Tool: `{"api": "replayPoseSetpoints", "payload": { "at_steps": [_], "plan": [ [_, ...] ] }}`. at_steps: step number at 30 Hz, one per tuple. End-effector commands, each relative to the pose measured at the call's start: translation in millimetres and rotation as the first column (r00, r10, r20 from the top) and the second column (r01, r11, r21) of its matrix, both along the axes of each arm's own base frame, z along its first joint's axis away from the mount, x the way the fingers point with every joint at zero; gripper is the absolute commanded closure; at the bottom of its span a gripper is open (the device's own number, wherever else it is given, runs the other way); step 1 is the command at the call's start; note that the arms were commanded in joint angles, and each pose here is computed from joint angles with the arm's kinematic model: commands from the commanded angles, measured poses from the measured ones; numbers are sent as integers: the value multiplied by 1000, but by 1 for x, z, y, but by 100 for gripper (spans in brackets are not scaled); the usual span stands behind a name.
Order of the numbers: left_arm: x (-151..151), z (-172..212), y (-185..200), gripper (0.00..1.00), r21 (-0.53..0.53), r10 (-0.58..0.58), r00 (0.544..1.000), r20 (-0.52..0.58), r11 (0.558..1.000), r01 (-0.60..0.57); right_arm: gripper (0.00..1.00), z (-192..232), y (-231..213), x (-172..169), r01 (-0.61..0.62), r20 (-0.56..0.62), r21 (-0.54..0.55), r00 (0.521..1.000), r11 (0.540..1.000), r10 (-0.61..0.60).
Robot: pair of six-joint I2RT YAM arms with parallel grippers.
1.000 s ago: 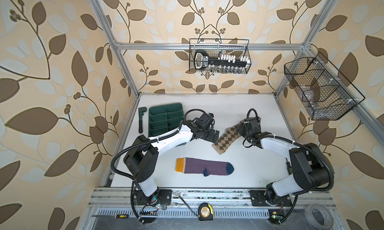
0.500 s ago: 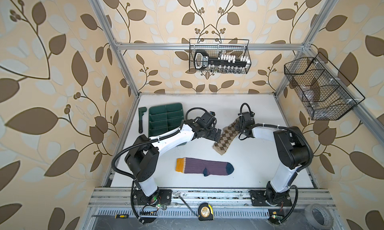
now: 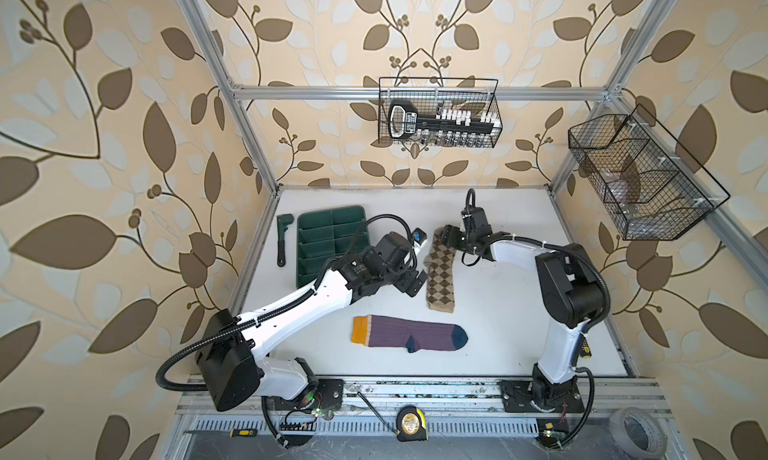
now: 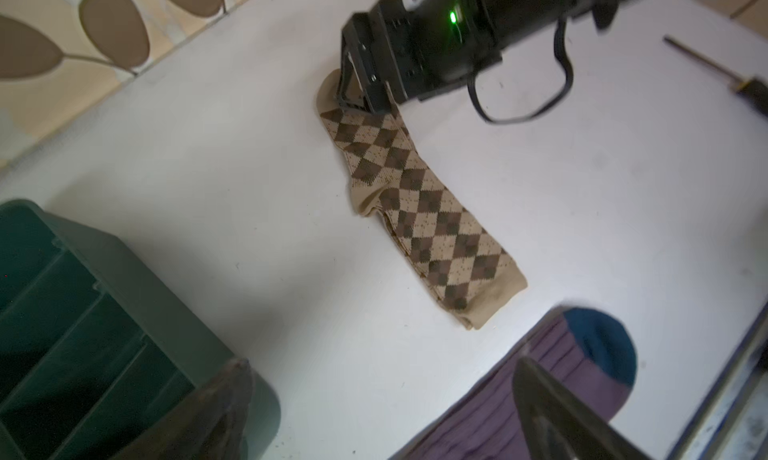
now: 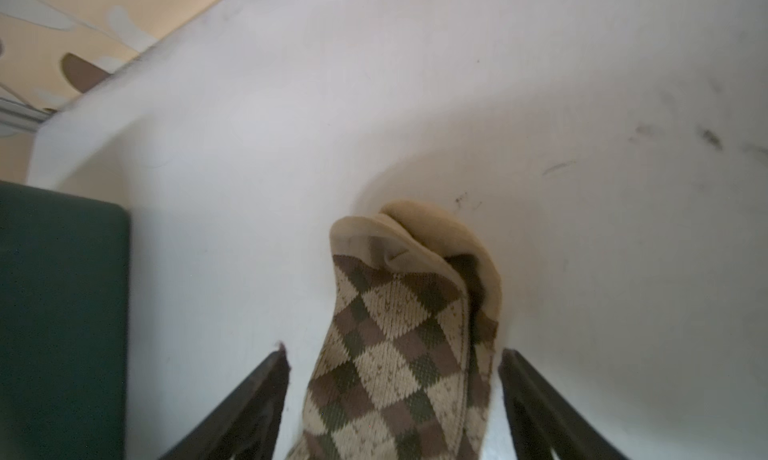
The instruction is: Roll the socks
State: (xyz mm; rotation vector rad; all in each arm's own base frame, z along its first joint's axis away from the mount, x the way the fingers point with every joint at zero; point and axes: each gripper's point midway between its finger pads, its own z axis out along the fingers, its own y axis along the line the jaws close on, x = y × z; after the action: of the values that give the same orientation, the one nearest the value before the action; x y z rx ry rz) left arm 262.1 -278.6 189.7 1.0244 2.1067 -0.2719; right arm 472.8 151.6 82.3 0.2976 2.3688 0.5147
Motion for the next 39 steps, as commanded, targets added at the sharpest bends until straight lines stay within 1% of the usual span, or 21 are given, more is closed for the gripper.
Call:
{"api": "replayPoseSetpoints", "payload": {
  "at_steps": [1,3,4,6,8,9,10,12,14,16,19,22,25,27,28,31,34,36,37,39],
  "plan": [
    [-17,-8,-14,1,269,-350,896,273,922,278,17,55,1,-11,-85,117,130,991,988,70],
    [-25,-28,-20,1,388,-472,825,311,855,343,18,64,-10,-25,-55,111,175,993,983,36],
    [-25,-36,-22,4,431,-499,808,314,833,347,18,66,-16,-33,-34,100,197,995,980,14],
    [-23,-53,-29,7,503,-526,784,329,800,326,19,66,-30,-50,20,76,251,996,968,-40],
    [-22,-65,-39,9,527,-539,766,349,789,316,19,64,-43,-66,73,65,291,993,954,-96],
    [-21,-78,-44,12,555,-548,763,343,774,307,19,64,-50,-73,97,63,304,991,948,-121],
    [-18,-83,-48,13,568,-542,763,353,772,285,19,63,-55,-79,114,59,311,989,944,-138],
    [-10,-89,-57,16,574,-506,779,371,785,236,19,64,-61,-89,127,60,316,986,940,-154],
    [-5,-92,-64,23,565,-483,794,369,795,221,19,67,-65,-95,127,60,312,986,942,-153],
    [-3,-102,-69,28,570,-485,801,350,789,229,19,70,-66,-100,122,62,307,987,944,-147],
    [-1,-119,-71,30,590,-493,807,324,772,235,19,75,-73,-104,134,82,295,983,946,-165],
    [-3,-129,-73,34,598,-499,816,291,761,252,19,75,-86,-106,172,85,293,975,941,-204],
    [-7,-135,-75,42,588,-503,825,257,759,279,19,73,-94,-107,192,78,308,971,932,-226],
    [-8,-139,-75,50,587,-501,831,240,757,287,19,72,-96,-108,199,73,313,970,929,-232],
    [-9,-141,-75,55,588,-504,833,228,753,295,19,73,-97,-108,201,73,314,969,928,-234],
    [-11,-145,-76,72,575,-493,846,204,759,303,20,75,-97,-109,200,75,312,969,929,-234],
    [-12,-148,-77,85,551,-474,868,147,768,326,20,81,-98,-111,193,85,301,970,934,-227],
    [-15,-151,-76,90,516,-456,887,74,779,357,20,87,-99,-115,188,98,279,970,942,-222],
    [-16,-152,-74,90,498,-444,895,42,786,367,20,92,-101,-115,187,112,263,969,947,-222],
    [-22,-156,-68,94,464,-433,900,-55,787,407,20,100,-107,-120,196,138,214,964,957,-228]
  ]
}}
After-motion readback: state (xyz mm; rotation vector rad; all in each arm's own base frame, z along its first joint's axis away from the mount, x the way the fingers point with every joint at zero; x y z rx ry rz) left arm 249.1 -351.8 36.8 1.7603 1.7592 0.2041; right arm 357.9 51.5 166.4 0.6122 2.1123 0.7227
